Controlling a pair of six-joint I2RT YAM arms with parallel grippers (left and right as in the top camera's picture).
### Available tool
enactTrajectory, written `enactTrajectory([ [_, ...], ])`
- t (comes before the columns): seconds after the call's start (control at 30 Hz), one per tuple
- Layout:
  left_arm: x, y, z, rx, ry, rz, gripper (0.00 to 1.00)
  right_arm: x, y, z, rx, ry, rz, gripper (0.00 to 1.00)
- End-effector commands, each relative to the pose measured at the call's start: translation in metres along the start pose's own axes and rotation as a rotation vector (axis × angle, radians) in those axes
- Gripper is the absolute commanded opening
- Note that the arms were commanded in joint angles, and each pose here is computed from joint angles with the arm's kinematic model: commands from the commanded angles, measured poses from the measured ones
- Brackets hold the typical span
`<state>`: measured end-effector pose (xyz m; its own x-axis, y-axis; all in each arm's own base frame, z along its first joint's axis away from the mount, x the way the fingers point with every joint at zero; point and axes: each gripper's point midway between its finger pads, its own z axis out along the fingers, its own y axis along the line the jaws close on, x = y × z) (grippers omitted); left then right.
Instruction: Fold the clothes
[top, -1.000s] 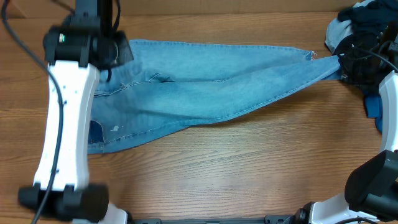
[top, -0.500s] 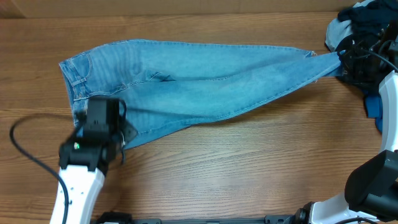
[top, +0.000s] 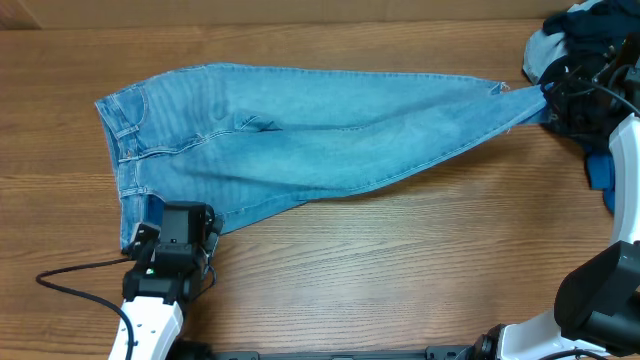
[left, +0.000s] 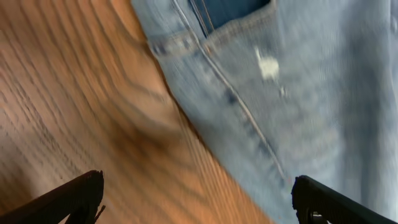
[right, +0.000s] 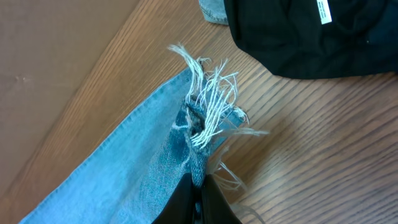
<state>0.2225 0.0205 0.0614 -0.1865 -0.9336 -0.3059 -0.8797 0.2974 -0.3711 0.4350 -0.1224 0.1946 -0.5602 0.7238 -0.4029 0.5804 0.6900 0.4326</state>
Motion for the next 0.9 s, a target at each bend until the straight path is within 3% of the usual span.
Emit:
enactTrajectory([
  [0.0,-0.037,0.003,-0.003,-0.008,-0.212,-0.083,1.0,-0.018,0.007,-0.021,-0.021,-0.069,-0.015,0.04],
  [0.13,-0.05,0.006,-0.002,-0.02,-0.276,-0.095,1.0,-0.017,0.006,-0.021,-0.019,-0.065,-0.014,0.04],
  [0.47,-0.074,0.012,0.024,-0.006,-0.193,-0.013,1.0,-0.015,0.005,-0.02,-0.012,-0.059,-0.012,0.04],
  [0.87,-0.068,0.012,0.059,-0.032,-0.099,0.039,1.0,-0.016,0.005,-0.021,-0.014,-0.062,-0.011,0.04],
])
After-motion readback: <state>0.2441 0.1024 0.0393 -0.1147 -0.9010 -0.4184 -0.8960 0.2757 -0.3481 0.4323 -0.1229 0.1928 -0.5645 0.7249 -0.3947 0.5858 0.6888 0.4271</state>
